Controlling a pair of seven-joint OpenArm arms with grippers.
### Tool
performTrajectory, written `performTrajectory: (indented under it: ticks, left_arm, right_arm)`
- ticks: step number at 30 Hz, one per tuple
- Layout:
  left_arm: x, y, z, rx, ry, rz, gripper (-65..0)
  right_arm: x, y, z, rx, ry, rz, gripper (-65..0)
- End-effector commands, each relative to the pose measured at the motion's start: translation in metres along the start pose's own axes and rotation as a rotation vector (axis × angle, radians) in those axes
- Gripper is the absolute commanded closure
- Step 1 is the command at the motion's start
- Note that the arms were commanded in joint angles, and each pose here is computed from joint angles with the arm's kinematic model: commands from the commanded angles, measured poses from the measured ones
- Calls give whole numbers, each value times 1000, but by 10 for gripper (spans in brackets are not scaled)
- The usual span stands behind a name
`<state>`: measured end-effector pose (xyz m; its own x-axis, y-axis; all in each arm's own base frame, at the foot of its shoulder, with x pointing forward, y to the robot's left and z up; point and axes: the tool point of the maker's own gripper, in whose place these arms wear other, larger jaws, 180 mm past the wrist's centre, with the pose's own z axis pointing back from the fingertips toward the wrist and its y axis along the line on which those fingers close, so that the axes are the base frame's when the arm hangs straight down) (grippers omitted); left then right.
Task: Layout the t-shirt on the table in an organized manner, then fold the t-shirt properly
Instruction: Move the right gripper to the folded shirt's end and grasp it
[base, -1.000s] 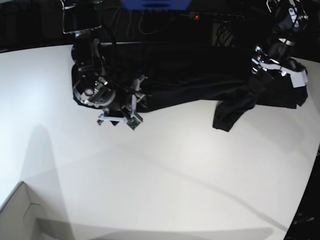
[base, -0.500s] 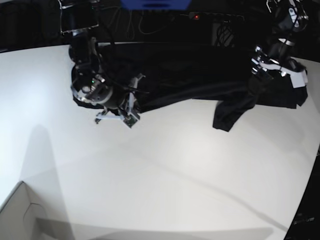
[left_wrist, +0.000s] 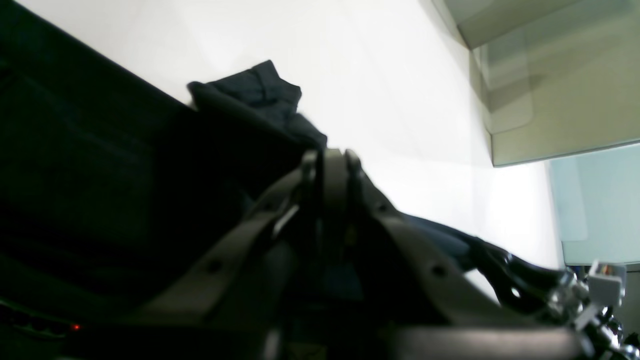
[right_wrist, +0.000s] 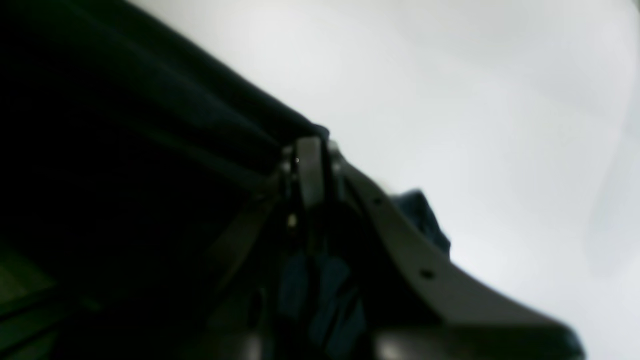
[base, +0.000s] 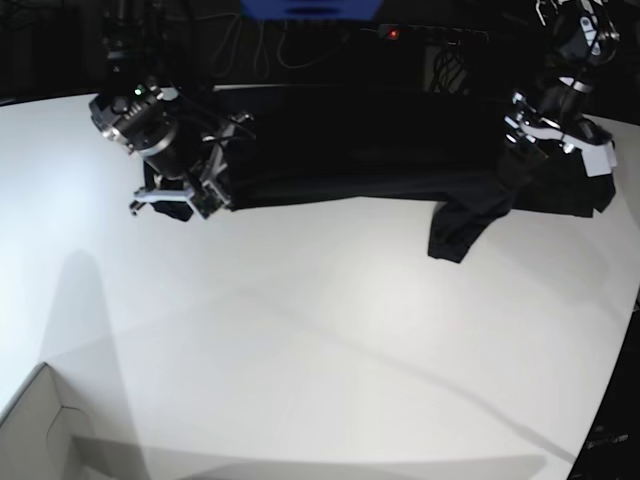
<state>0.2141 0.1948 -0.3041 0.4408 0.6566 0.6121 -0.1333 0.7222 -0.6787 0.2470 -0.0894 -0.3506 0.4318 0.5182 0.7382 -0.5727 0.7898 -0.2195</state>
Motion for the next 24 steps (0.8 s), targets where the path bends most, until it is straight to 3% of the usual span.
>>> performTrajectory:
  ticks: [1,4,12,24]
  left_arm:
    - [9,-8,2,-30,-35,-5,-1]
    - [9,-7,1,-26,-33,-5,-1]
    - [6,-6,1,-24,-26,-1,-1]
    - [-17,27,0,45,33,70,-6]
  right_arm:
    - [5,0,6,-8,-29,-2,0]
    - [-14,13,14,15,15,-22,0]
    - [-38,45,26,81,21,-74,0]
    - [-69,40,-2,105,92,-123,0]
